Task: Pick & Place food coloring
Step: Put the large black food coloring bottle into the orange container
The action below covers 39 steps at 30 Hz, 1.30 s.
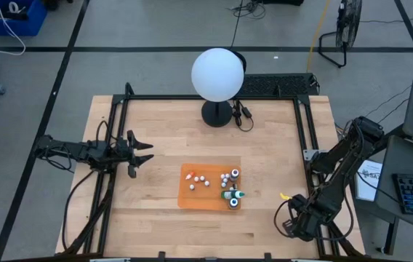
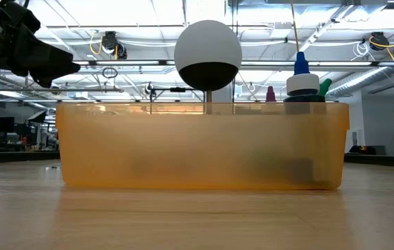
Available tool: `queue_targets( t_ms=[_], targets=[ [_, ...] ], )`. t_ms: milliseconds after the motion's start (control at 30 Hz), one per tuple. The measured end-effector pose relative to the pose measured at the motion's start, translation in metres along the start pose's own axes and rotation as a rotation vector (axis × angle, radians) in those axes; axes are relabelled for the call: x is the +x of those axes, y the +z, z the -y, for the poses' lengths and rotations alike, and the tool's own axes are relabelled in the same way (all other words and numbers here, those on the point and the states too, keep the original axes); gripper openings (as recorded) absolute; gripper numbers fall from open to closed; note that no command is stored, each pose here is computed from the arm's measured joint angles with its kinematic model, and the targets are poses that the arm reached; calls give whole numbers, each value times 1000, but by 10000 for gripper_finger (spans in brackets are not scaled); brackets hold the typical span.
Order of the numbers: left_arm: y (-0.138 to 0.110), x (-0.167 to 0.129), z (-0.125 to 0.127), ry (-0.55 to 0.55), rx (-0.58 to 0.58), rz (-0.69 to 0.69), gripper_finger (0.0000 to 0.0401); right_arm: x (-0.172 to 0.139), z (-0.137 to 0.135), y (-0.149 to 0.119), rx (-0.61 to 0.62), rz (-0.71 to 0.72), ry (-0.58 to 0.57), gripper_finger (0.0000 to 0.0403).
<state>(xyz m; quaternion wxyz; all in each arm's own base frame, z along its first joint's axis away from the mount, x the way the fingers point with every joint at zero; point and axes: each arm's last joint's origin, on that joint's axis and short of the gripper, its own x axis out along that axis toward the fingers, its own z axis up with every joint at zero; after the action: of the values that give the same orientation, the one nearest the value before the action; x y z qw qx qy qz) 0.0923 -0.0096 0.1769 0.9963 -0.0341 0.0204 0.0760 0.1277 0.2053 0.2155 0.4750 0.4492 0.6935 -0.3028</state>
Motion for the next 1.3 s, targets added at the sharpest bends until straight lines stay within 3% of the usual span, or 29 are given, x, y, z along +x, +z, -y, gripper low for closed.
queue_targets(
  t_ms=[200, 367, 467, 700, 900, 1067, 1300],
  targets=[
    [0, 0, 0, 0, 0, 0, 187, -2, 1, 6, -144, 118, 15, 102],
    [0, 0, 0, 0, 0, 0, 187, -4, -2, 23, -291, 351, 34, 101],
    [0, 0, 0, 0, 0, 0, 187, -10, -8, 31, -372, 441, 68, 55],
    [0, 0, 0, 0, 0, -1, 187, -14, -17, 42, -490, 501, 75, 1],
    [0, 0, 0, 0, 0, -1, 186, -13, -15, 41, -437, 370, 50, 31],
    [0, 0, 0, 0, 0, 0, 187, -14, 0, 46, -435, 371, -121, 63],
    [0, 0, 0, 0, 0, 0, 186, -3, 24, 62, -502, 395, -353, 146]
  ],
)
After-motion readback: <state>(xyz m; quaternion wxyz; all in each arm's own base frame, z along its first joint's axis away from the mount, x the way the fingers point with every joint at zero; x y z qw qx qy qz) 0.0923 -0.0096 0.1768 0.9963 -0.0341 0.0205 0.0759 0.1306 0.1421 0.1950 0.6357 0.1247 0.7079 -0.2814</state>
